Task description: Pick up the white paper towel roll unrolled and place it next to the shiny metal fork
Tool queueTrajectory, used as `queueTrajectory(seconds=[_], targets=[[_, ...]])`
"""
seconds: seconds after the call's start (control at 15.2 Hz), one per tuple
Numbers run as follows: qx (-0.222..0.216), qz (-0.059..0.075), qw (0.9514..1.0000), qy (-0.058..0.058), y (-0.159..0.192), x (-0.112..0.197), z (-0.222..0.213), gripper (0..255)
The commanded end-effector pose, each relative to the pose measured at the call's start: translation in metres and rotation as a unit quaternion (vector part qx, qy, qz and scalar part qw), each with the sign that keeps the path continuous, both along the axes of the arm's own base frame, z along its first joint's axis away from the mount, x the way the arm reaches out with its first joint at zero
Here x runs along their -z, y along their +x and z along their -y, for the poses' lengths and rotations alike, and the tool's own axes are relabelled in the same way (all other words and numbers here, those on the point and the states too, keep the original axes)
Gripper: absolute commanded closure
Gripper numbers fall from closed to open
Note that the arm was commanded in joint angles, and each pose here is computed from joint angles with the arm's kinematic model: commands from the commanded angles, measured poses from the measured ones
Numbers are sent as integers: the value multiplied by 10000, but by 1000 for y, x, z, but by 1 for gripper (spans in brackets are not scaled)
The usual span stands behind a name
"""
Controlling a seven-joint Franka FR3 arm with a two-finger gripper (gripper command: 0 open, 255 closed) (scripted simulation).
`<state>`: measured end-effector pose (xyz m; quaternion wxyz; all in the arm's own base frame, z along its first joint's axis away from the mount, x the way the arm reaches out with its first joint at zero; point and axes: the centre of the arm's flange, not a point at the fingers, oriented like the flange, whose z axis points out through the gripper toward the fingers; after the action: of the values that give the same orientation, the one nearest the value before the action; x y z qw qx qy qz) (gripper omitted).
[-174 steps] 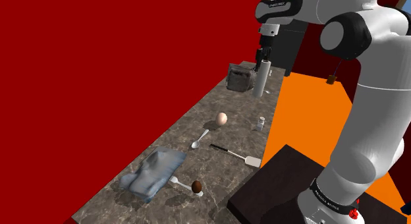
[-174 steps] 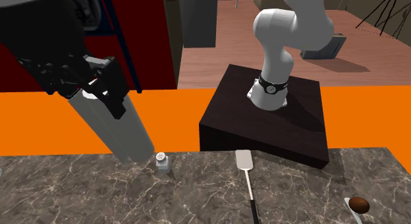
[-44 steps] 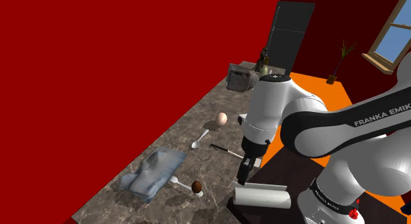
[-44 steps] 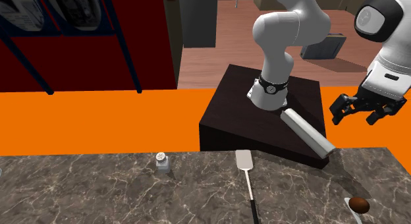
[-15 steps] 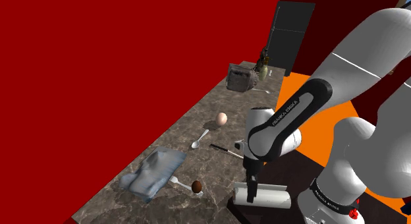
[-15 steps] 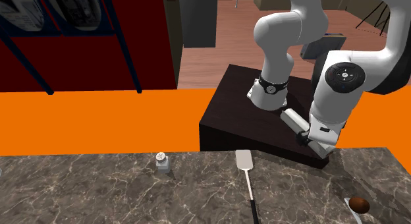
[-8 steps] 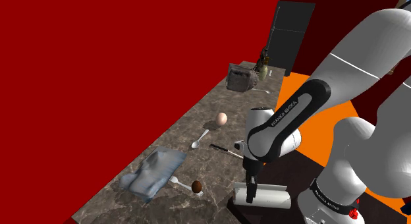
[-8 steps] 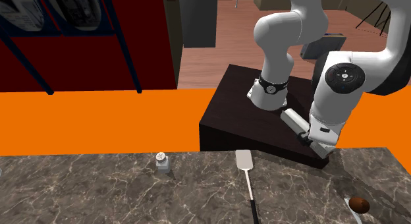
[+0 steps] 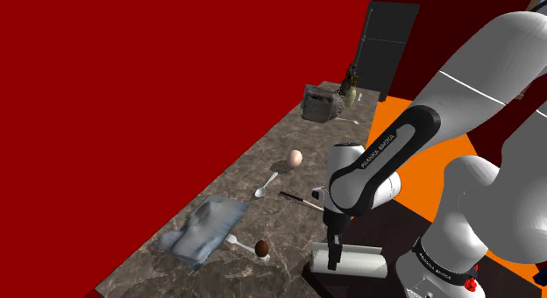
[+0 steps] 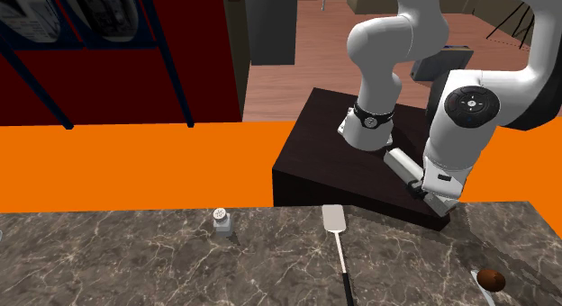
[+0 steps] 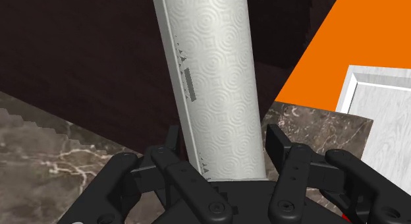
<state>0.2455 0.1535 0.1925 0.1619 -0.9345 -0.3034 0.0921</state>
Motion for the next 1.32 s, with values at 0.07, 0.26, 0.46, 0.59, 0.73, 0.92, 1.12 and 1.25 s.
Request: queueTrajectory(seconds=[0.07, 0.26, 0.46, 0.59, 0.73, 0.92, 1.12, 1.25], targets=[[5, -2, 10000, -3, 0, -5, 0, 255], [5, -2, 10000, -3, 0, -21, 0, 255], [5, -2, 10000, -3, 0, -37, 0, 255], [5, -2, 10000, -3, 0, -47, 0, 255], [5, -2, 10000, -3, 0, -58, 0, 255], [5, -2, 10000, -3, 0, -74, 0, 255], [5, -2, 10000, -3, 0, -90, 0, 255], [5, -2, 10000, -3, 0, -100, 0, 255]])
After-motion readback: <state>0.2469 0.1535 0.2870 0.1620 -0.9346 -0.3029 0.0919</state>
